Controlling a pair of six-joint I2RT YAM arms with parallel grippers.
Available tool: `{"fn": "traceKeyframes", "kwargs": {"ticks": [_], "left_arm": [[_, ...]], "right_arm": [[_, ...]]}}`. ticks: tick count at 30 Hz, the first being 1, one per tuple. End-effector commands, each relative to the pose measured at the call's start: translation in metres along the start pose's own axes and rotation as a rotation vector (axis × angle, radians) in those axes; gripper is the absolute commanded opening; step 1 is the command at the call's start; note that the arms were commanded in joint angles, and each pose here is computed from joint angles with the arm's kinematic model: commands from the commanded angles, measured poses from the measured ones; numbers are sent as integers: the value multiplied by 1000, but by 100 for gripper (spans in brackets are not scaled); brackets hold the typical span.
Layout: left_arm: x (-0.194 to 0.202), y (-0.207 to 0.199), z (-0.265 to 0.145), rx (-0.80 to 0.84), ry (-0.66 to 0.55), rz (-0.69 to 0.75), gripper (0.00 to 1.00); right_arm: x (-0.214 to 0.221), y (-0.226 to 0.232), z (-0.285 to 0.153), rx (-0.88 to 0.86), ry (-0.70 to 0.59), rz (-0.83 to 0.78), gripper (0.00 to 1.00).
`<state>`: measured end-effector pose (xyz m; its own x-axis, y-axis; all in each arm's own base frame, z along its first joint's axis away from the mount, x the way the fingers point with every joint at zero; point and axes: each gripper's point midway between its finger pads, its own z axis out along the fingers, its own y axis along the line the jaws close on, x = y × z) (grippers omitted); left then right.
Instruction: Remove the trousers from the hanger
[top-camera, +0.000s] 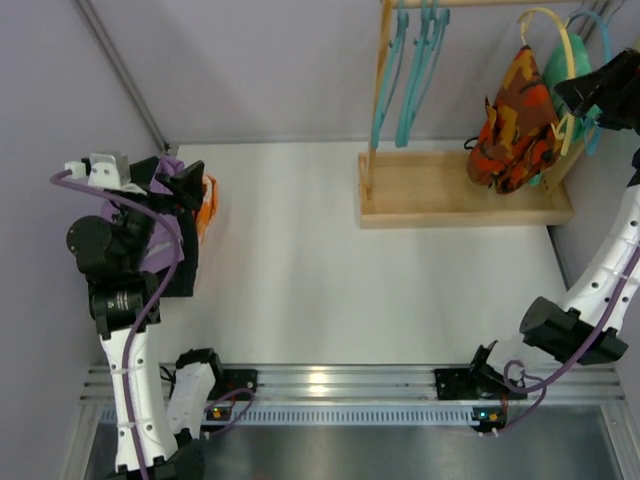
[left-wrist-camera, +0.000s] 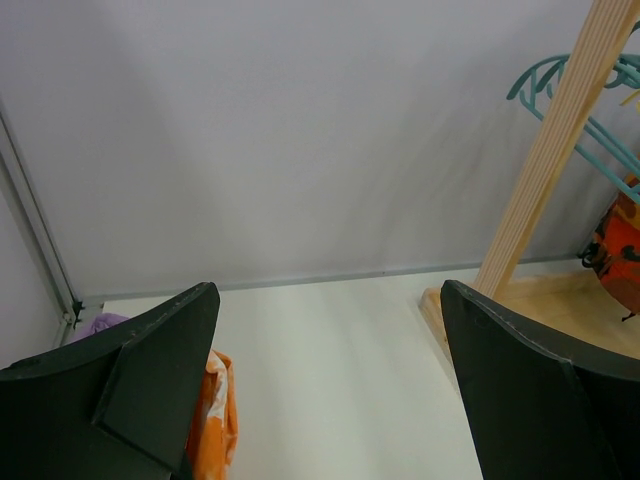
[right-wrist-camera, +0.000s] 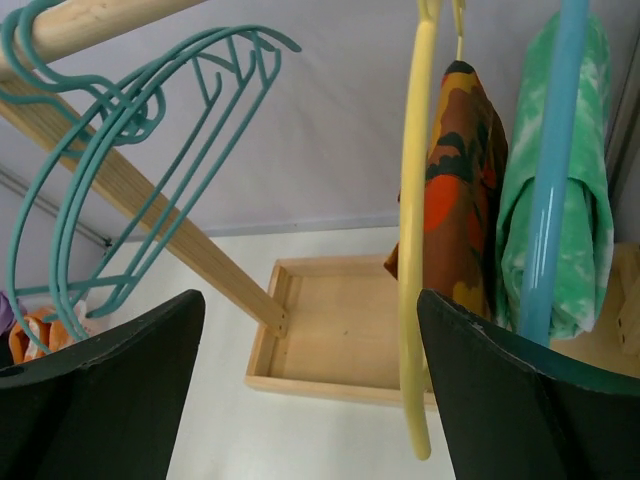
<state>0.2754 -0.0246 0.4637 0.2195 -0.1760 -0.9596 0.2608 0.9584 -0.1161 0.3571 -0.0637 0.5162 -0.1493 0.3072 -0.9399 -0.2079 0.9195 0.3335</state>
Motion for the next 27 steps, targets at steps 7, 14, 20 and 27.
{"fn": "traceKeyframes", "kwargs": {"ticks": [7, 14, 20, 27], "left_arm": [[-12, -3, -2, 0, -39, -7, 99], [-10, -2, -1, -4, -36, -9, 99], [-11, -1, 0, -3, -36, 0, 99], [-10, 0, 3, -4, -30, 1, 99]], "right_arm": [[-16, -11, 13, -42, -42, 40, 79], [-8, -21, 42, -44, -42, 100, 71], [-1, -13, 71, -87, -31, 140, 70], [3, 0, 95, -129, -32, 195, 62]]}}
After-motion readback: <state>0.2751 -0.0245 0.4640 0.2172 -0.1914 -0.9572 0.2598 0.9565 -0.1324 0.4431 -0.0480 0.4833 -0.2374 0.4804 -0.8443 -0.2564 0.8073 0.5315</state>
